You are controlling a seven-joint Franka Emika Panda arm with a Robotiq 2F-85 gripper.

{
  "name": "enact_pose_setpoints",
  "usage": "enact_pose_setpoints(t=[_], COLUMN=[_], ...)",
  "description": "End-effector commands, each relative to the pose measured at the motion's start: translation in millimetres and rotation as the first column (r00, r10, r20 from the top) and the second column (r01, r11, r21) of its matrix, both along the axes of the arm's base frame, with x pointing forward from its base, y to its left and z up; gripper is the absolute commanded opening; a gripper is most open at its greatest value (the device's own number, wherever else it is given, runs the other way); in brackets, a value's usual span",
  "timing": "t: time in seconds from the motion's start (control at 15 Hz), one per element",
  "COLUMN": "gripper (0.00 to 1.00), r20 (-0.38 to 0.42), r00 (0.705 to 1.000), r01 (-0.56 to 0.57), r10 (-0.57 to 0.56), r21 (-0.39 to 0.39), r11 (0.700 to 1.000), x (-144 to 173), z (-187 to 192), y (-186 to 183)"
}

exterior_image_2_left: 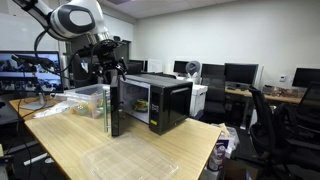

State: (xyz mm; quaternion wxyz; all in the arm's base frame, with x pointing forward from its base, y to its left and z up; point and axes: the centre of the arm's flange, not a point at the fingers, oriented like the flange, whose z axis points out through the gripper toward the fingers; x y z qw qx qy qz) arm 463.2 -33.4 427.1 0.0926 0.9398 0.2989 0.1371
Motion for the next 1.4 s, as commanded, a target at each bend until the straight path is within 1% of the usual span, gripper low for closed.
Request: enact_pose_setpoints(t=[0.0, 0.13, 0.6, 1.27, 1.33], gripper=[1.0, 1.0, 1.0, 1.0, 0.89], r20=[0.011, 0.011, 0.002, -0.014, -0.014], r00=[1.0, 1.0, 1.0, 1.0, 1.0], r01=[-0.027, -0.011, -0.025, 0.007, 0.009], r10=[0.027, 0.011, 0.025, -0.007, -0.008], r21=[0.002, 0.013, 0.012, 0.02, 0.019], r11=[1.0, 1.0, 1.0, 1.0, 1.0], x=[0, 0, -3, 2, 3], z=[-6, -7, -12, -26, -27], y=[0, 3, 10, 1, 0])
